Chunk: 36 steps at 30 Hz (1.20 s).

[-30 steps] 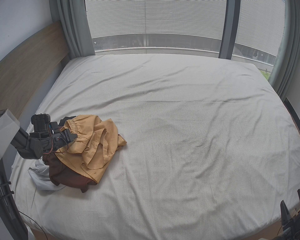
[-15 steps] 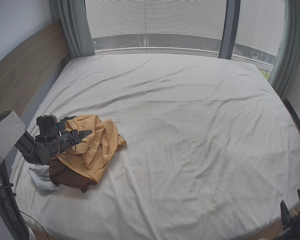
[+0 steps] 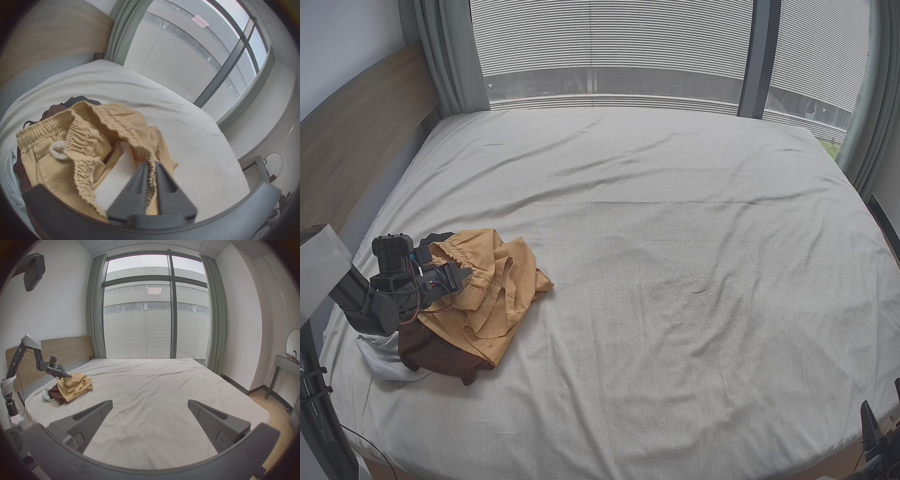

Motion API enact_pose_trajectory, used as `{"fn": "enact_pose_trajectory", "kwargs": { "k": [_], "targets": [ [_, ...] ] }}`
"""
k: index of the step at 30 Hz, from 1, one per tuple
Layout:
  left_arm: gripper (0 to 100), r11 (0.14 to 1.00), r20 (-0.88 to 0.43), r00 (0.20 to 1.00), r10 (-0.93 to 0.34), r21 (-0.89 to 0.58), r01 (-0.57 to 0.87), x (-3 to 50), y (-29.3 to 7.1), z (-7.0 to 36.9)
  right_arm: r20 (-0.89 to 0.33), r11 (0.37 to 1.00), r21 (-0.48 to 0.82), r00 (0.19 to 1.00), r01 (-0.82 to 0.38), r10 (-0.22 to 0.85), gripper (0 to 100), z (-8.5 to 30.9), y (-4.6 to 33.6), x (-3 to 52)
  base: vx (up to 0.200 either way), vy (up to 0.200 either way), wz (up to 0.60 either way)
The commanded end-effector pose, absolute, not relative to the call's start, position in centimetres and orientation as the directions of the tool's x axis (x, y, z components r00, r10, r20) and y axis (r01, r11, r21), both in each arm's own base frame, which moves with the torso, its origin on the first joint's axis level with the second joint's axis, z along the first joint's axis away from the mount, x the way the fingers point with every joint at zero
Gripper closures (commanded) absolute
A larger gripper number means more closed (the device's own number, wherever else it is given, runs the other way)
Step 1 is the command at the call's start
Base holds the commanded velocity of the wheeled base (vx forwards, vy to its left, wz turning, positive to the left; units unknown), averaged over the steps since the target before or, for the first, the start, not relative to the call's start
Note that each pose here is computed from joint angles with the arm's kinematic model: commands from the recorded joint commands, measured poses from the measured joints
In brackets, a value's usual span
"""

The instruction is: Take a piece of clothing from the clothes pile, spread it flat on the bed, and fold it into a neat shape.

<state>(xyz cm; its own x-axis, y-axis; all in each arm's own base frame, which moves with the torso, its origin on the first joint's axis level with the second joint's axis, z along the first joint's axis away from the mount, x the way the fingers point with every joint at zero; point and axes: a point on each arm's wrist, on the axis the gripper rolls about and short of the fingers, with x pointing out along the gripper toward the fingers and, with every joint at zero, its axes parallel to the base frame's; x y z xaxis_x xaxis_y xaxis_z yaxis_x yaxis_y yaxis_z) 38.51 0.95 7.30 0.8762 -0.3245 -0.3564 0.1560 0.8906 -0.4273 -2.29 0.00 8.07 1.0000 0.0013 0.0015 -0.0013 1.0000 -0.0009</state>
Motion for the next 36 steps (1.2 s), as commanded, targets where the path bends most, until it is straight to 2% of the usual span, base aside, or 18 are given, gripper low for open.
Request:
{"fn": "enact_pose_trajectory", "kwargs": {
  "k": [1, 8, 15, 30, 31, 36],
  "targets": [
    [100, 0.888, -0.329, 0.886, -0.327, -0.428, 0.168, 38.5, 0.9, 7.6, -0.005, 1.0, -0.002, 1.0, -0.002, 0.002, 0, 7.6, 0.0, -2.2, 0.0, 0.0, 0.0],
    [100, 0.877, -0.256, 0.907, -0.336, -0.436, 0.202, 38.5, 0.8, 9.2, -0.005, 1.0, -0.002, 1.0, -0.002, 0.002, 0, 7.6, 0.0, -2.2, 0.0, 0.0, 0.0],
    [100, 0.807, -0.18, 0.897, -0.404, -0.531, 0.257, 36.8, -0.8, 12.9, -0.005, 1.0, -0.002, 1.0, -0.002, 0.002, 0, 7.6, 0.0, -2.2, 0.0, 0.0, 0.0],
    [100, 0.817, -0.234, 0.873, -0.428, -0.514, 0.263, 36.4, -0.5, 10.9, -0.006, 1.0, -0.002, 1.0, -0.002, 0.002, 0, 7.6, 0.0, -2.2, 0.0, 0.0, 0.0],
    [0, 0.815, -0.232, 0.871, -0.433, -0.513, 0.269, 36.4, -0.6, 10.9, -0.006, 1.0, -0.002, 1.0, -0.002, 0.002, 0, 7.6, 0.0, -2.2, 0.0, 0.0, 0.0],
    [0, 0.832, -0.261, 0.86, -0.439, -0.478, 0.28, 36.4, -0.7, 9.8, -0.006, 1.0, -0.002, 1.0, -0.002, 0.002, 0, 7.6, 0.0, -2.2, 0.0, 0.0, 0.0]
  ]
}}
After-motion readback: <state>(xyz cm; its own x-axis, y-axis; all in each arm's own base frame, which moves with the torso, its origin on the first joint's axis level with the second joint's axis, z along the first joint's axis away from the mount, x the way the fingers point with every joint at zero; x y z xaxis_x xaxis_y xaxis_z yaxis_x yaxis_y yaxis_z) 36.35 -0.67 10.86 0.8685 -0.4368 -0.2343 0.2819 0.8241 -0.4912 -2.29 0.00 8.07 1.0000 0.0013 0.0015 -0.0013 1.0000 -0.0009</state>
